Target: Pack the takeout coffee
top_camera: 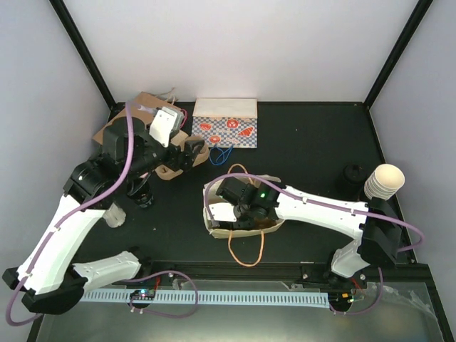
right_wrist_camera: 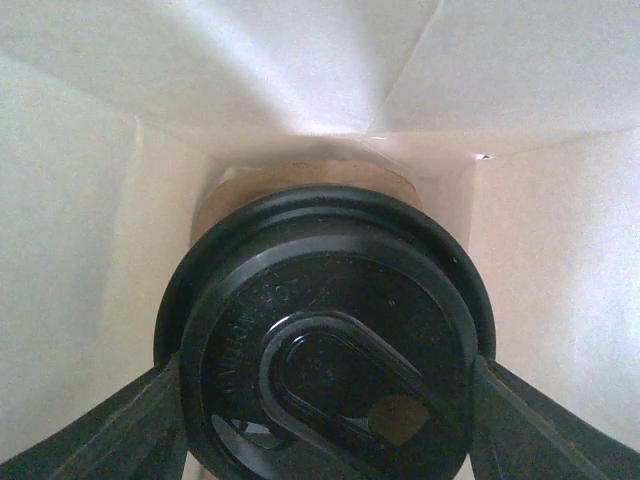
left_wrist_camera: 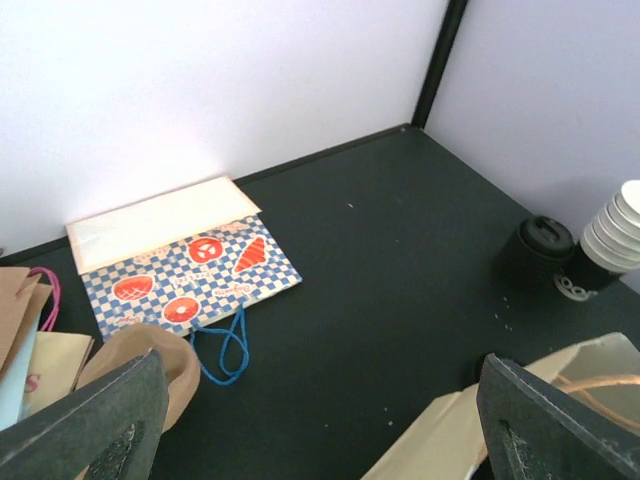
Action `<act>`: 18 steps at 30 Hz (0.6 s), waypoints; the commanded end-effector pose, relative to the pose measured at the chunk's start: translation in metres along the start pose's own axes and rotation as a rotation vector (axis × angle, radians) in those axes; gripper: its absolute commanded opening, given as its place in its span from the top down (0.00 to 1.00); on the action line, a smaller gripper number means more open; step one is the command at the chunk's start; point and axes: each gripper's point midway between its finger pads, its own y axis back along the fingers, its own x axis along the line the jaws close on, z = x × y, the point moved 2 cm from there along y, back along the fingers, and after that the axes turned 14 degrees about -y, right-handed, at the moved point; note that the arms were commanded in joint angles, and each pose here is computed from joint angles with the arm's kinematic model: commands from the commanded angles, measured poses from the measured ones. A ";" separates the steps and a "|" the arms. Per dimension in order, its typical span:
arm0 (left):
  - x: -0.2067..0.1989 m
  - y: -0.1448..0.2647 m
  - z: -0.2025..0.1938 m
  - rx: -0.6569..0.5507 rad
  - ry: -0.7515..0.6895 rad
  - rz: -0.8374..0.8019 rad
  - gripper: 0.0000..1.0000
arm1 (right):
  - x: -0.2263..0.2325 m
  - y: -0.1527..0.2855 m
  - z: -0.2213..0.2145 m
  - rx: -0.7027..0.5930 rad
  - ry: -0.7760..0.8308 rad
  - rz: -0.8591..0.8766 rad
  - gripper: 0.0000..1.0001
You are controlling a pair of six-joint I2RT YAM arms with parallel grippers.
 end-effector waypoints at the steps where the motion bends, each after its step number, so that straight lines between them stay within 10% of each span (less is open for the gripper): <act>1: 0.017 0.014 0.007 -0.025 0.090 0.034 0.13 | -0.007 0.002 -0.002 -0.014 -0.012 -0.016 0.48; 18: 0.011 0.005 -0.078 0.129 0.236 -0.043 0.13 | -0.036 -0.006 0.009 0.006 -0.264 0.149 0.47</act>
